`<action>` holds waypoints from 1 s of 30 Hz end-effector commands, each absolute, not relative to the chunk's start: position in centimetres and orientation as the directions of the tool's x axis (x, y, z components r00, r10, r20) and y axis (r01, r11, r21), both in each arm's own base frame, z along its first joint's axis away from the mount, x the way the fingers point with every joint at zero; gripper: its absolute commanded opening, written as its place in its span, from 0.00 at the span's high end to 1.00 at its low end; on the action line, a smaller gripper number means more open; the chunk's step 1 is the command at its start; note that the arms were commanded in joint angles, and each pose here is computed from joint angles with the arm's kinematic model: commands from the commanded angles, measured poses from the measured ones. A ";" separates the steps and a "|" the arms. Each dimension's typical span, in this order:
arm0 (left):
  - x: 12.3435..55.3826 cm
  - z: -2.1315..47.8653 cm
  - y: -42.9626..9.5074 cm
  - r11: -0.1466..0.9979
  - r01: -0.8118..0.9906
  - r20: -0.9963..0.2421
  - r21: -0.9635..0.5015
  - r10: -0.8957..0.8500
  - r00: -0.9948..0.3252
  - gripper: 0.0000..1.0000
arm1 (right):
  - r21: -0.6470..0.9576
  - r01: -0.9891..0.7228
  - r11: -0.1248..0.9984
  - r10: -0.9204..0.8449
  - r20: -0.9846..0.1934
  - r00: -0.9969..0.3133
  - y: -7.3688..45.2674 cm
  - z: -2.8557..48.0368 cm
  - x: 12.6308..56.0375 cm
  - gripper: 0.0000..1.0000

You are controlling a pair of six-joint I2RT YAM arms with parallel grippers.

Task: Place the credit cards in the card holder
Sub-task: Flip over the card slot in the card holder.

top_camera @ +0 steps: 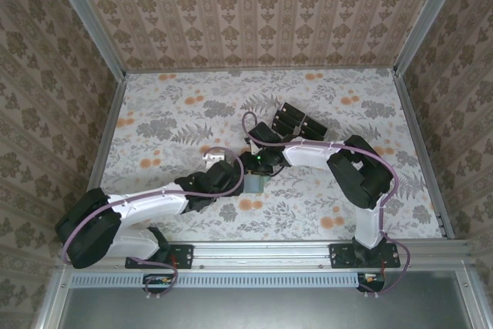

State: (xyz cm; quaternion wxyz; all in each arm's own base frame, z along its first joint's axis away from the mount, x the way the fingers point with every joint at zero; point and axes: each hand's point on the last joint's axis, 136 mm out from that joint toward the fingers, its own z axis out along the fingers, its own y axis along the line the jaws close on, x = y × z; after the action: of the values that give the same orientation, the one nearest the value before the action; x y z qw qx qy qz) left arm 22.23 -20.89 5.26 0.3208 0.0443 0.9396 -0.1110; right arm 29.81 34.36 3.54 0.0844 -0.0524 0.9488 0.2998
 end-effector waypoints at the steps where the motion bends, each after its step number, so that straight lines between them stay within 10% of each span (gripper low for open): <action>1: 22.1 5.6 -21.2 0.965 0.170 -0.623 -0.198 0.010 -0.782 0.00 | 0.577 -0.137 0.805 -0.059 -0.153 -0.987 34.9 3.3 28.8 0.41; 30: 22.6 4.7 -22.0 0.965 0.193 -0.626 -0.177 0.041 -0.778 0.00 | 0.594 -0.136 0.793 -0.052 -0.157 -0.986 35.6 4.0 29.1 0.41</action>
State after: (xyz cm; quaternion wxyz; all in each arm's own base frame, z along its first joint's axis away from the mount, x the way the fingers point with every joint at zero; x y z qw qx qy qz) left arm 22.23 -21.49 4.60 0.3197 0.0543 0.9388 -0.1163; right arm 29.44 34.86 3.73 0.0762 -0.0471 0.9467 0.3095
